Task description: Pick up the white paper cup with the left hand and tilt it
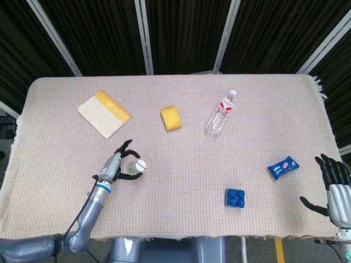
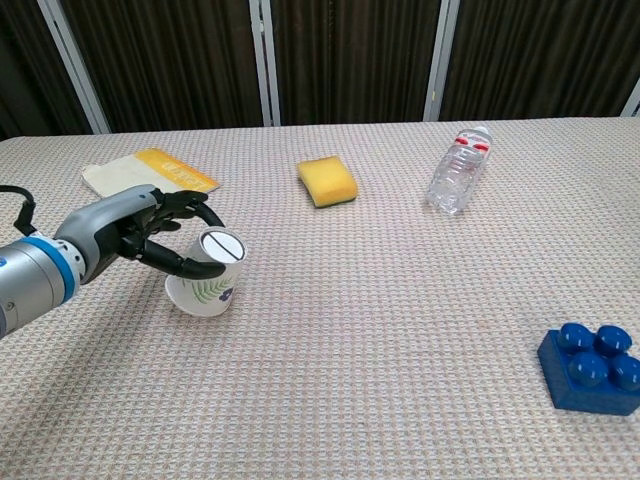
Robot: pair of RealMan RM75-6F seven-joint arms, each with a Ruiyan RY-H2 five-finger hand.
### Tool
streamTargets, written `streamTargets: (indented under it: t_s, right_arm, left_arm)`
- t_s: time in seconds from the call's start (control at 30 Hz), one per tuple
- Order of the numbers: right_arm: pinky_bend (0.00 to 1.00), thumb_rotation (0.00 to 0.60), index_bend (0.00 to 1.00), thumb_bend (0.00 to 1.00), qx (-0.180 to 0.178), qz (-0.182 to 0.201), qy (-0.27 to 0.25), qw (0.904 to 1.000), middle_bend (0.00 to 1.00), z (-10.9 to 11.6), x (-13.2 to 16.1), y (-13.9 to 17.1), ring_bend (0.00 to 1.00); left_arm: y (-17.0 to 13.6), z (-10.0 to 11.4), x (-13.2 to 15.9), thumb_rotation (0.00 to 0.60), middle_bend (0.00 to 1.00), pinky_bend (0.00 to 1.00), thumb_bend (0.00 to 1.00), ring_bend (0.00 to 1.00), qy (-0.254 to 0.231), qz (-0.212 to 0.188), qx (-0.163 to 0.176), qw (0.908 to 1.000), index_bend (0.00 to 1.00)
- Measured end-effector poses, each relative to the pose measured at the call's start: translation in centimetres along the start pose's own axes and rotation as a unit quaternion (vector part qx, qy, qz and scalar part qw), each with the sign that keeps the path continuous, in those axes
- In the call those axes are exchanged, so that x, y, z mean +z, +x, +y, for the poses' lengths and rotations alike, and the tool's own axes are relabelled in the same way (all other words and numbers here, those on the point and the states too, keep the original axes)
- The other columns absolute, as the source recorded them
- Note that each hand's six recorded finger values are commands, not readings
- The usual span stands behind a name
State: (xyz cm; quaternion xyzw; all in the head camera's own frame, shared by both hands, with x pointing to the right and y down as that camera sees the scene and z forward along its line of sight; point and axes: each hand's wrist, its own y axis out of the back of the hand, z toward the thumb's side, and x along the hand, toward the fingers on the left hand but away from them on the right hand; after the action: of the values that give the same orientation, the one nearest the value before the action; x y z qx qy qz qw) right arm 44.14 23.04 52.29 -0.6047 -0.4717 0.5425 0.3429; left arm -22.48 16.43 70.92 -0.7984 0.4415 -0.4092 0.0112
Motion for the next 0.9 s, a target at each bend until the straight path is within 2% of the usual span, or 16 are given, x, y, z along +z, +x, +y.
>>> streamTargets:
  t_s: [0.3, 0.37, 0.43, 0.5, 0.7, 0.8, 0.9]
  right_arm:
    - [0.00, 0.600, 0.00, 0.06, 0.000, 0.001, 0.000, 1.0000, 0.00, 0.0, 0.1, 0.0, 0.00]
    - [0.00, 0.600, 0.00, 0.06, 0.001, 0.000, 0.000, 1.0000, 0.00, 0.0, 0.0, 0.0, 0.00]
    - [0.00, 0.600, 0.00, 0.06, 0.000, 0.000, -0.001, 1.0000, 0.00, 0.0, 0.0, 0.0, 0.00]
    - [0.00, 0.600, 0.00, 0.06, 0.000, 0.000, -0.002, 1.0000, 0.00, 0.1, 0.0, 0.0, 0.00]
    - [0.00, 0.600, 0.00, 0.06, 0.003, -0.001, 0.001, 1.0000, 0.00, -0.1, -0.1, 0.0, 0.00]
    - [0.00, 0.600, 0.00, 0.06, 0.005, 0.000, 0.004, 1.0000, 0.00, -0.2, -0.1, 0.0, 0.00]
    - [0.00, 0.600, 0.00, 0.06, 0.008, 0.001, 0.009, 0.9999, 0.00, -0.4, -0.1, -0.1, 0.00]
  left_arm:
    - [-1.0, 0.6, -1.6, 0.600, 0.00, 0.00, 0.17, 0.00, 0.030, -0.005, -0.015, 0.9994, 0.37]
    - [-1.2, 0.8, -2.0, 0.600, 0.00, 0.00, 0.17, 0.00, 0.033, -0.002, -0.015, 0.9993, 0.26]
    - [-1.4, 1.1, -2.0, 0.600, 0.00, 0.00, 0.17, 0.00, 0.037, -0.005, -0.013, 0.9992, 0.07]
    - [-1.6, 1.5, -1.9, 0.600, 0.00, 0.00, 0.17, 0.00, 0.041, -0.011, -0.008, 0.9990, 0.00]
    - [-2.9, 3.9, -1.3, 0.600, 0.00, 0.00, 0.17, 0.00, 0.059, -0.042, 0.016, 0.9972, 0.00]
    - [-3.9, 5.3, -1.3, 0.600, 0.00, 0.00, 0.17, 0.00, 0.091, -0.059, 0.031, 0.9936, 0.00]
    - [-5.3, 6.7, -1.8, 0.600, 0.00, 0.00, 0.17, 0.00, 0.151, -0.068, 0.044, 0.9852, 0.00]
